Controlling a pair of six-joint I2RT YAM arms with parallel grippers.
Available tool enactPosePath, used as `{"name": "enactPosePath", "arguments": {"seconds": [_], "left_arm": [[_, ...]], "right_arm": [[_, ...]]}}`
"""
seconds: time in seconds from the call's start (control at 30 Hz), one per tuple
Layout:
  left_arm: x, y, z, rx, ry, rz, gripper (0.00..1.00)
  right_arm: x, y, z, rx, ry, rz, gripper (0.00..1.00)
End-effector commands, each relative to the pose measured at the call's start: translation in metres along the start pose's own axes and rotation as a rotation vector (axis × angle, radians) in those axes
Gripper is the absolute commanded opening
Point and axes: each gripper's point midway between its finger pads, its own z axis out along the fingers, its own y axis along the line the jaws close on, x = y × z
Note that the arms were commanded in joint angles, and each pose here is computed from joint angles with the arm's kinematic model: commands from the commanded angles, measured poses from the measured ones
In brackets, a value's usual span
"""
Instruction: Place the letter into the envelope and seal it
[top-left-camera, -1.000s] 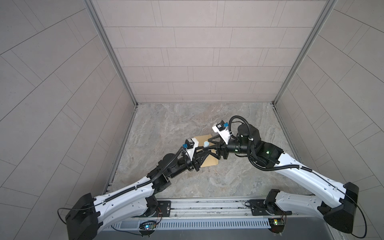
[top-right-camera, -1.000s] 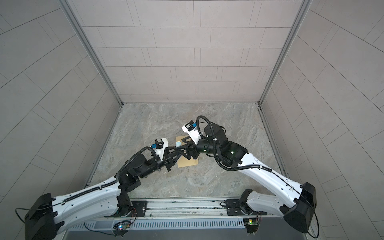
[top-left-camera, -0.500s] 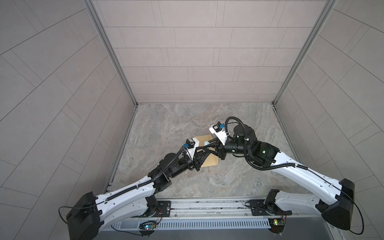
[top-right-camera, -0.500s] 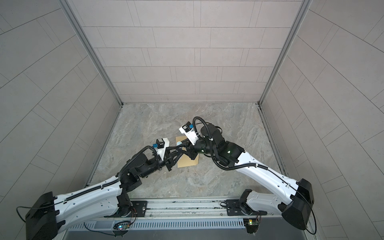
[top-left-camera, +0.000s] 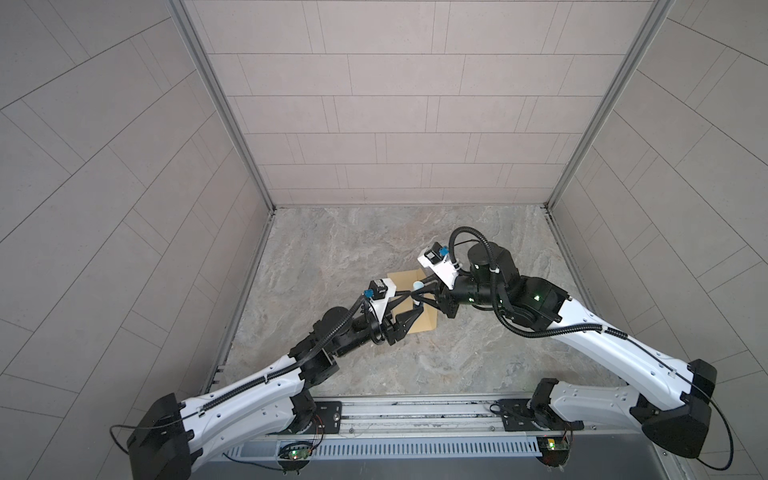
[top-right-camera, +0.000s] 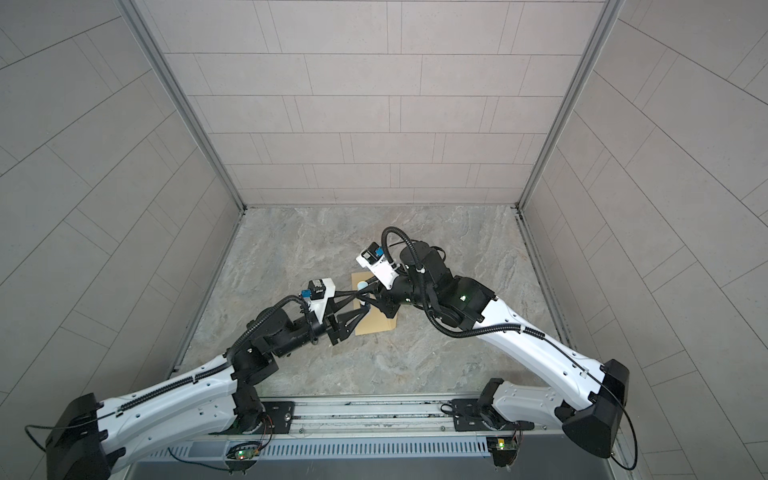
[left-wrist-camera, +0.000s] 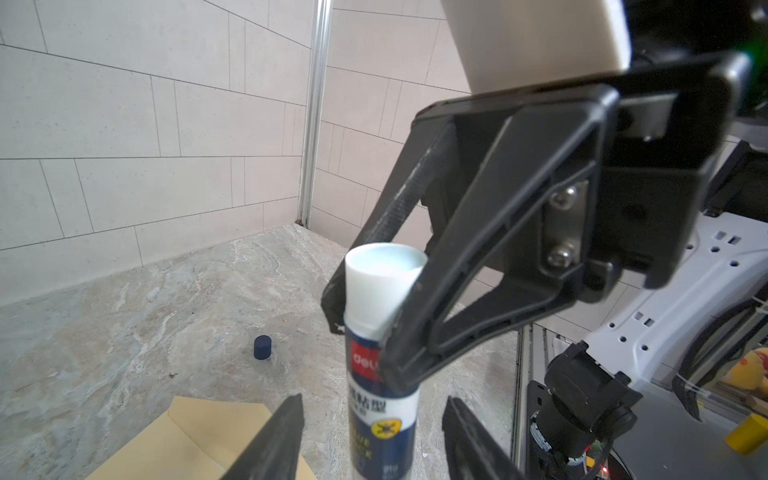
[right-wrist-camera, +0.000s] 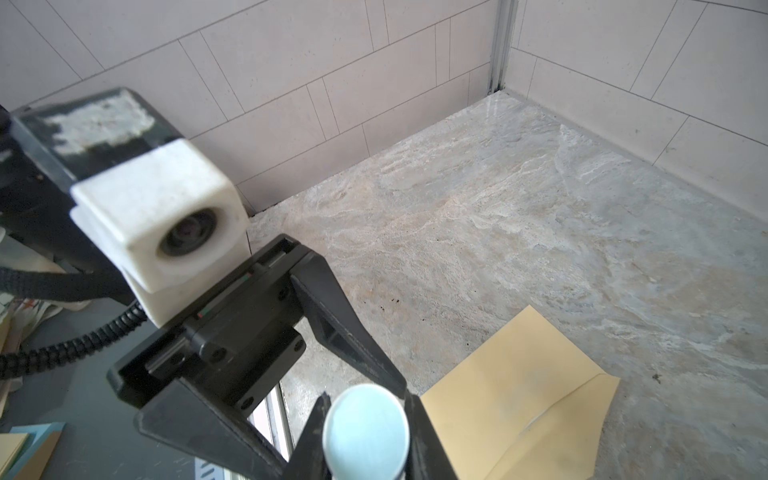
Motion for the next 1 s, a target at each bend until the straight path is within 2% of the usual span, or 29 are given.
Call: {"name": "enactPosePath", "arguments": {"seconds": [0.0, 0.33, 0.77, 0.97], "left_arm": [[0.001, -0.005, -0.004, 0.052, 0.006, -0.008, 0.6], [-0.001, -0.01, 0.001, 0.158, -0.002, -0.093, 0.59], [0.007, -0.014, 0.01, 0.212, 0.032, -0.124, 0.39], [0.009, -0.013, 0.012, 0.21, 0.036, -0.133, 0.2]], "right_arm": [[0.004, 0.004, -0.004, -0.009, 0.041, -0.06, 0.06], [0.007, 0.014, 0.001, -0.077, 0.062, -0.057, 0.06], [0.004, 0.014, 0.006, -0.082, 0.057, -0.056, 0.06], [0.004, 0.011, 0.009, -0.073, 0.062, -0.055, 0.08]]}}
